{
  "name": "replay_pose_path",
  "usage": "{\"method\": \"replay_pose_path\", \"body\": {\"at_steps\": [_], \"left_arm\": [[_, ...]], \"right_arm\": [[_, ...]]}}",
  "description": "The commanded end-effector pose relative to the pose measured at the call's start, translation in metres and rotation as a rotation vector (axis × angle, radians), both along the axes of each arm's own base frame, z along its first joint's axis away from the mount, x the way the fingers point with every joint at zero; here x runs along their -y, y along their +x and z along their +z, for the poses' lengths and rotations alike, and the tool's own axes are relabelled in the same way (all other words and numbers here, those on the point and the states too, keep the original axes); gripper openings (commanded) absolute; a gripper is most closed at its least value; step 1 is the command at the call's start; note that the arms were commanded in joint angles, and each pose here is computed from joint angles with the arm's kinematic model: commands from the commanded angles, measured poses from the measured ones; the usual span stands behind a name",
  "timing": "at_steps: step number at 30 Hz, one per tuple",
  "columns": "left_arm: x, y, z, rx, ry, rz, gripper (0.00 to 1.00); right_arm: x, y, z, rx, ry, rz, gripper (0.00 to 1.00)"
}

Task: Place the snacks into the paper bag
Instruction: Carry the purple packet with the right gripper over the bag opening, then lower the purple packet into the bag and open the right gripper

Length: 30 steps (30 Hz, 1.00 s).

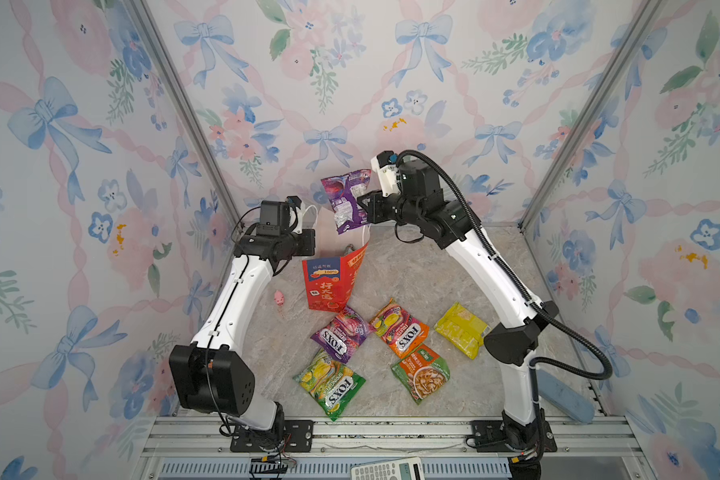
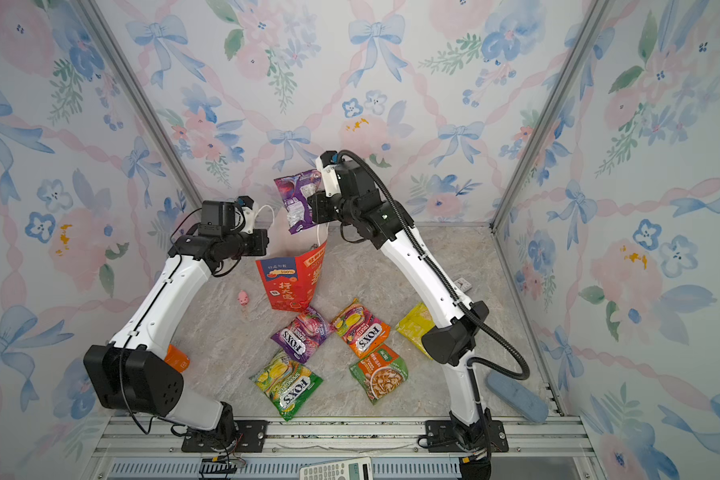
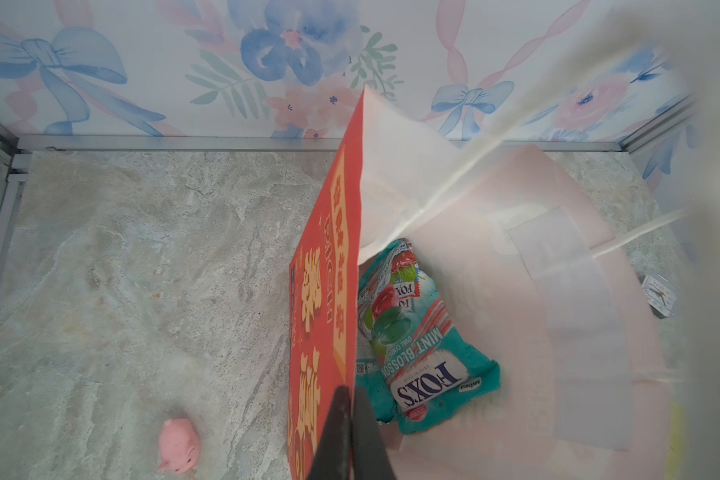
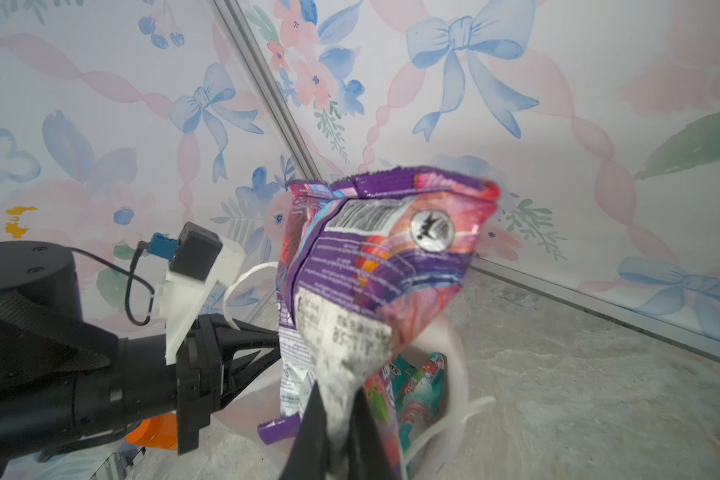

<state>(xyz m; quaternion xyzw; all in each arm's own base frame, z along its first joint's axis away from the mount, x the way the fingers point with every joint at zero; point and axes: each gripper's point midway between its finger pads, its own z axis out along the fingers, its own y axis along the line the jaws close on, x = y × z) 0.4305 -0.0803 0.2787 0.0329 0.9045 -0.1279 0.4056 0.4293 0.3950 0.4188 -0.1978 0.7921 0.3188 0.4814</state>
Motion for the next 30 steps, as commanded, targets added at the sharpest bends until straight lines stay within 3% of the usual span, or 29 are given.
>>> {"method": "replay_pose_path", "body": {"at_steps": [1,17,30], "left_arm": [[-0.003,0.0,-0.003,0.001,0.007,-0.006,0.0],[-0.003,0.0,-0.004,0.0,0.01,-0.005,0.0],[-0.003,0.0,-0.003,0.004,0.011,-0.007,0.0]], "right_arm": [[-0.001,-0.004,0.009,0.048,-0.039,-0.015,0.0],[-0.008,-0.002,-0.058,0.003,-0.254,-0.046,0.0],[-0.017,-0.018,-0.083,-0.036,-0.313,-0.024,0.0]]}}
